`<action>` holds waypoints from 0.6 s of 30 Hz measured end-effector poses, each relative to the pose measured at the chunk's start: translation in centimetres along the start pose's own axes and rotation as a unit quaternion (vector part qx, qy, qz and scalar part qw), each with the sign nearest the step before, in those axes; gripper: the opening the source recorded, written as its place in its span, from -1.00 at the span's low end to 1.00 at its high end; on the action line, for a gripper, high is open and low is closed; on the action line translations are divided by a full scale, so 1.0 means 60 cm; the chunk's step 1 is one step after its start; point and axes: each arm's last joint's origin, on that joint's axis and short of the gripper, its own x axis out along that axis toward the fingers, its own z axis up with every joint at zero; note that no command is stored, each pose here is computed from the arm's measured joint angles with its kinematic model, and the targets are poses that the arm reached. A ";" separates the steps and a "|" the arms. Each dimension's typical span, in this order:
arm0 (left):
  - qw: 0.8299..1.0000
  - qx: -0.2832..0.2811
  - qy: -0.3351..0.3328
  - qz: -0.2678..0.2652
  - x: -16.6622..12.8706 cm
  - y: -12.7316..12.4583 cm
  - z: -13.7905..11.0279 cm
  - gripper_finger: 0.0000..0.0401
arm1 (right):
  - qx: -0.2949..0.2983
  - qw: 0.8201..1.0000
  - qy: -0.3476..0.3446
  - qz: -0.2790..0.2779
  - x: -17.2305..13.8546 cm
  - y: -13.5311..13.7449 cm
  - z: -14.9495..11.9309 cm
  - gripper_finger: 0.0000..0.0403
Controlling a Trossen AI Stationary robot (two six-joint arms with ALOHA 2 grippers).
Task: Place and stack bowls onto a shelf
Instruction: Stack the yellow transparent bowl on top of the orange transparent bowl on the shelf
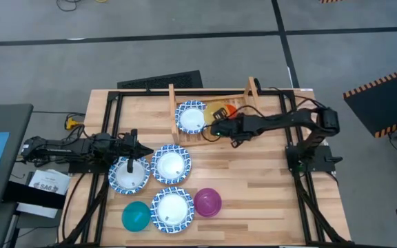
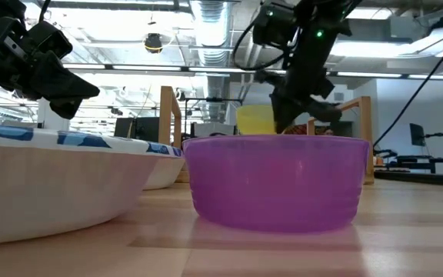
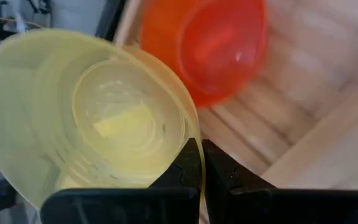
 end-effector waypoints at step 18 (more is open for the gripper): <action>1.000 0.000 0.000 0.000 0.000 0.000 0.000 -1.00 | 0.010 0.997 -0.025 -0.072 0.000 0.017 0.065 -0.89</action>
